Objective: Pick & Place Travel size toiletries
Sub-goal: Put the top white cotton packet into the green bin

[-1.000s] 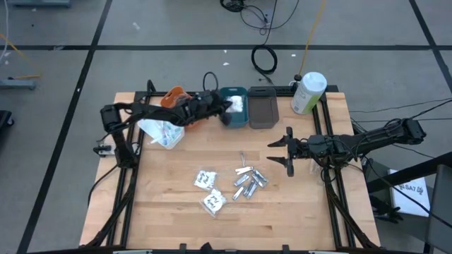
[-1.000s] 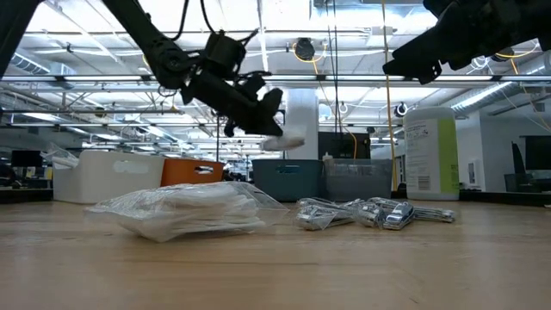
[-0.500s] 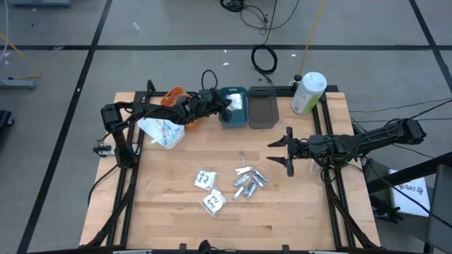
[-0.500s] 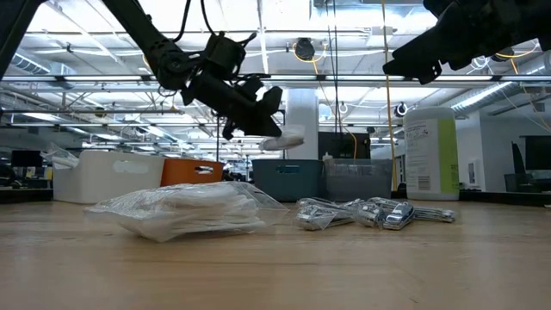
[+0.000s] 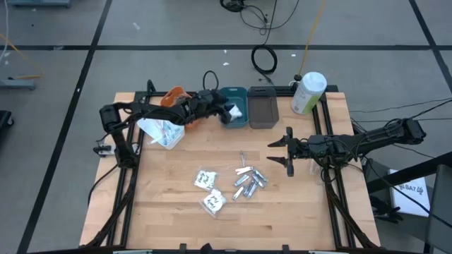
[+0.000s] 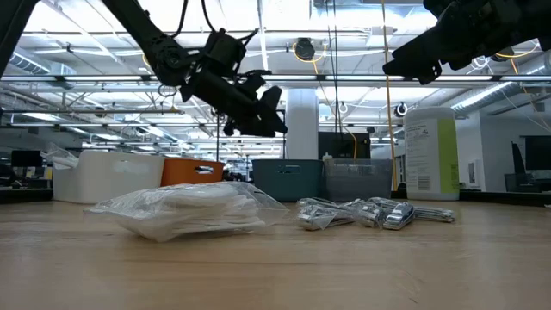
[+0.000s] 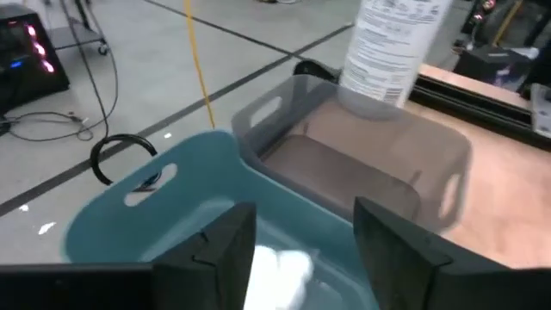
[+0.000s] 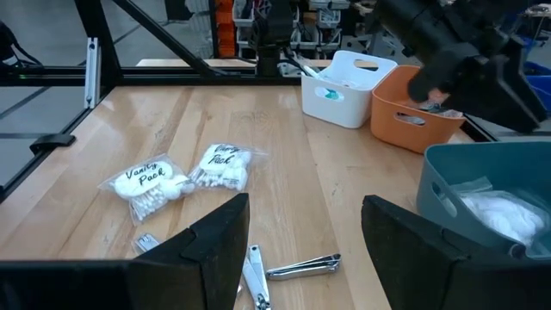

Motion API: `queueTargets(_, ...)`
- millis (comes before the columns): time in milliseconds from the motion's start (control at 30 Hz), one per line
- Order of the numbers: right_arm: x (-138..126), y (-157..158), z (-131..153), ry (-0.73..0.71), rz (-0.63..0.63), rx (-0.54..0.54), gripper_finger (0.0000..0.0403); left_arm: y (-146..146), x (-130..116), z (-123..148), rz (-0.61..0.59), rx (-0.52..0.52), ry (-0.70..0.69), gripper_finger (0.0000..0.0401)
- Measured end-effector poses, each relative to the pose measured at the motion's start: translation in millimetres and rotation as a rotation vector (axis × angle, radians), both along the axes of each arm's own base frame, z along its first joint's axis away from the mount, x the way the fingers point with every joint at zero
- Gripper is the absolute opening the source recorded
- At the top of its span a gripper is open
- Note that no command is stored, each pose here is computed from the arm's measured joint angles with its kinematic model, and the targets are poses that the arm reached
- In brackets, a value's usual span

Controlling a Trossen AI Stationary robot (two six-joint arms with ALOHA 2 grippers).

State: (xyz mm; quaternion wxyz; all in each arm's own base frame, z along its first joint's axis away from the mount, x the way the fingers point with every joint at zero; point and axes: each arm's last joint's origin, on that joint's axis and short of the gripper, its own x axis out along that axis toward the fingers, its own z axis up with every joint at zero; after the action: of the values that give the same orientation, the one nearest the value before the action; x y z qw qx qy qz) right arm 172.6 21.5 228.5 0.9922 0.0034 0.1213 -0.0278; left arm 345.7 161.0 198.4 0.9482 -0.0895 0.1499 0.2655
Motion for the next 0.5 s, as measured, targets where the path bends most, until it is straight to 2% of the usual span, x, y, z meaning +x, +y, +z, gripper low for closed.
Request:
queueTargets(100, 0, 0, 0, 0.001, 0.0, 0.0, 0.0212, -12, -2, 12, -0.047, -0.002, 0.005, 0.0209)
queueTargets(200, 0, 0, 0, 0.001, 0.0, 0.0, 0.0212, -32, -7, 28, -0.17, 0.0, 0.057, 0.0215)
queueTargets(333, 0, 0, 0, 0.001, 0.001, -0.001, 0.0212, -70, -19, 41, -0.324, -0.035, 0.18, 0.0216)
queueTargets(500, 0, 0, 0, 0.001, 0.001, -0.002, 0.0212, -119, -33, 40, -0.453, -0.111, 0.37, 0.0216)
